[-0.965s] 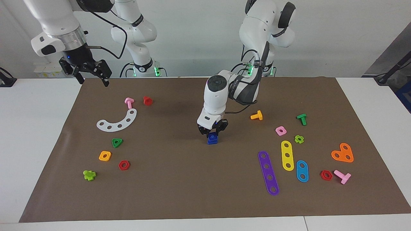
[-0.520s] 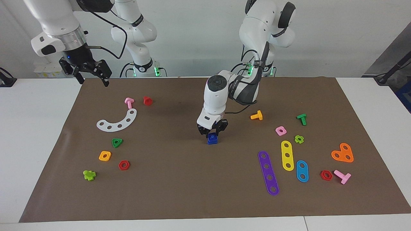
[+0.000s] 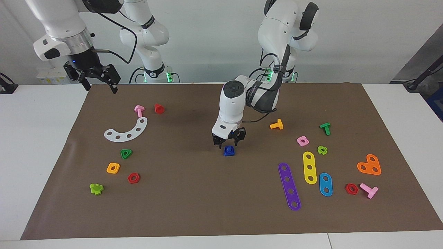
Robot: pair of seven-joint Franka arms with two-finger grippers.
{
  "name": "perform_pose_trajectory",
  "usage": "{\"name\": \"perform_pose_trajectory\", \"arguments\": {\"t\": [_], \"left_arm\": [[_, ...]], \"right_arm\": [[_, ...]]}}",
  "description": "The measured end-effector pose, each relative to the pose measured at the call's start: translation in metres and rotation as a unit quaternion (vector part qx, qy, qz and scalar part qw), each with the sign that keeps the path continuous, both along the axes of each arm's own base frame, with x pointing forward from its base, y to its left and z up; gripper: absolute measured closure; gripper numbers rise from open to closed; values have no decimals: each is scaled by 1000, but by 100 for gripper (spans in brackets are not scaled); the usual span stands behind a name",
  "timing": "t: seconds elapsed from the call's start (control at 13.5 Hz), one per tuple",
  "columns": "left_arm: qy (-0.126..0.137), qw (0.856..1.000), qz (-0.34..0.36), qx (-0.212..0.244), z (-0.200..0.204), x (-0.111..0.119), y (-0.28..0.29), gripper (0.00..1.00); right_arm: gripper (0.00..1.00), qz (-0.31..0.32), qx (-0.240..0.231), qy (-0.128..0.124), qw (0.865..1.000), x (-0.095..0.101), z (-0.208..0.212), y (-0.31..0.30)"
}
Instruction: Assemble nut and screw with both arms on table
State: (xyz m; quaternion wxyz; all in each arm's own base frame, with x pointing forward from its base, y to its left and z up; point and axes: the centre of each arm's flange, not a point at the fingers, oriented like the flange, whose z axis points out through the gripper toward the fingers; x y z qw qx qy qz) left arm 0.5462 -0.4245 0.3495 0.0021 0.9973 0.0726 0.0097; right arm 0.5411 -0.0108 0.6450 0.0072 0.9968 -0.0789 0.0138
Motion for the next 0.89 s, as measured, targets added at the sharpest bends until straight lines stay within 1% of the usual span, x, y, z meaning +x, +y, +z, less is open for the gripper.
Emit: {"name": "perform_pose_trajectory", "arguments": {"t": [0.15, 0.22, 0.3, 0.37, 0.59, 0.82, 0.89], "left_arm": [[8, 1000, 14, 11, 25, 14, 14, 22], [5, 1000, 21, 10, 42, 26, 29, 23], [0, 1000, 17, 6, 65, 37, 50, 23], [2, 1000, 5, 7, 92, 44, 76, 23], [28, 998, -48, 13, 161, 49, 168, 23], [58, 993, -102, 13, 191, 50, 249, 23], [63, 991, -114, 11, 197, 50, 272, 23]], "right_arm": [[0, 0, 0, 0, 1000, 0, 0, 0], [0, 0, 0, 0, 1000, 0, 0, 0], [0, 0, 0, 0, 1000, 0, 0, 0], [0, 0, 0, 0, 1000, 0, 0, 0], [0, 0, 0, 0, 1000, 0, 0, 0], [0, 0, 0, 0, 1000, 0, 0, 0], [0, 0, 0, 0, 1000, 0, 0, 0]]}}
